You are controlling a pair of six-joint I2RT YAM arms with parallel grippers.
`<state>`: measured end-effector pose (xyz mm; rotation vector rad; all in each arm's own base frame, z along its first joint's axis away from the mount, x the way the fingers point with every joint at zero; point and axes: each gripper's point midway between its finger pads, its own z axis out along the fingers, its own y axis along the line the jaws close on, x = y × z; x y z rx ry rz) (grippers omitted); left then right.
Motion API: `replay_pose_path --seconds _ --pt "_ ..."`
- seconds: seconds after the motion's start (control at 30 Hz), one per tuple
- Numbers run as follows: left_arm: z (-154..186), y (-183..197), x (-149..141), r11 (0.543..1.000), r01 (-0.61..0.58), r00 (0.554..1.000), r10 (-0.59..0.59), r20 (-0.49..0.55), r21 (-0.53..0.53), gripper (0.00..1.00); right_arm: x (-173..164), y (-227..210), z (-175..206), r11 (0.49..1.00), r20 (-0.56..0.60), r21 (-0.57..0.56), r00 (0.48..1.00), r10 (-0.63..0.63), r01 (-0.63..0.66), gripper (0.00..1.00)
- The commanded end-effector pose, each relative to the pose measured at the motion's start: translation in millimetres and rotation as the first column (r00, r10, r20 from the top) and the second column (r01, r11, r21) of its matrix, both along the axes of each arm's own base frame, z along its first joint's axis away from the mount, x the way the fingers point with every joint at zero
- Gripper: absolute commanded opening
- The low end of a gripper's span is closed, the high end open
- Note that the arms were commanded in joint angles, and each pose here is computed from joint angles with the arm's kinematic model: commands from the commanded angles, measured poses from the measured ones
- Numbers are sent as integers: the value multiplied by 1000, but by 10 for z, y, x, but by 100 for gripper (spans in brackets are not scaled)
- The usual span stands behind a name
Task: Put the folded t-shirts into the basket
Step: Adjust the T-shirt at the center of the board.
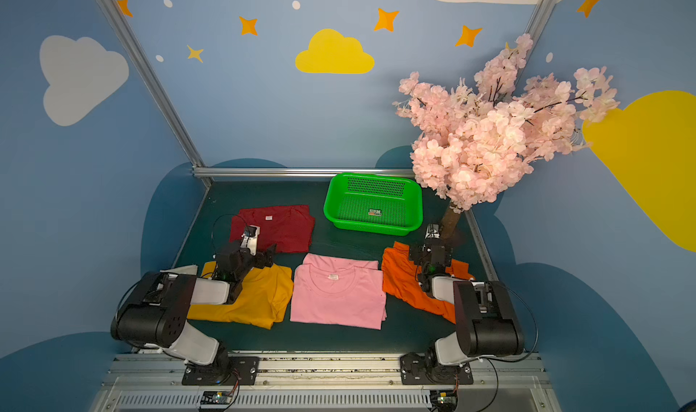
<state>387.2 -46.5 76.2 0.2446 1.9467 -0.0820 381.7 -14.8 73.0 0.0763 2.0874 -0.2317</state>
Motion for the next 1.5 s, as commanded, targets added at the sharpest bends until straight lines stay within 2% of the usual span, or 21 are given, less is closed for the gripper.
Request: replay_pose_path --seconds 0.0,0.87,0.97,1.03,1.1,1.13,1.2,1.27,1.4,1.47 --pt "86 -13 47 1000 8 1000 -8 29 0 100 67 20 160 1000 45 5 999 5 -5 98" --pt "90 4 44 1000 2 1000 -2 30 -2 100 61 -4 183 1000 52 -2 999 -8 8 98" --pt "258 113 20 998 -64 996 65 66 -7 100 26 -37 420 997 98 17 993 -73 71 98" --pt "468 228 -28 991 -133 989 133 61 -11 100 -40 -28 636 997 75 27 994 -78 76 98" --pt "688 286 -72 978 -190 980 194 41 -82 100 -161 -20 772 977 5 162 990 -138 135 97" --pt "755 254 -113 973 -188 981 192 17 -132 100 -209 69 818 965 -21 232 993 -118 120 96" --pt "876 4 -171 967 -82 997 83 -2 -241 99 -255 386 858 934 -31 354 999 -31 40 91" --pt "958 -256 -203 939 -8 1000 0 -23 -345 97 -327 801 822 898 -45 439 997 65 -39 89" --pt "904 -725 -317 905 49 982 -121 -144 -422 94 -559 1489 663 906 -161 389 956 247 -168 88" --pt "773 -949 -444 906 71 952 -187 -242 -418 93 -652 1707 522 892 -234 400 917 322 -211 87"
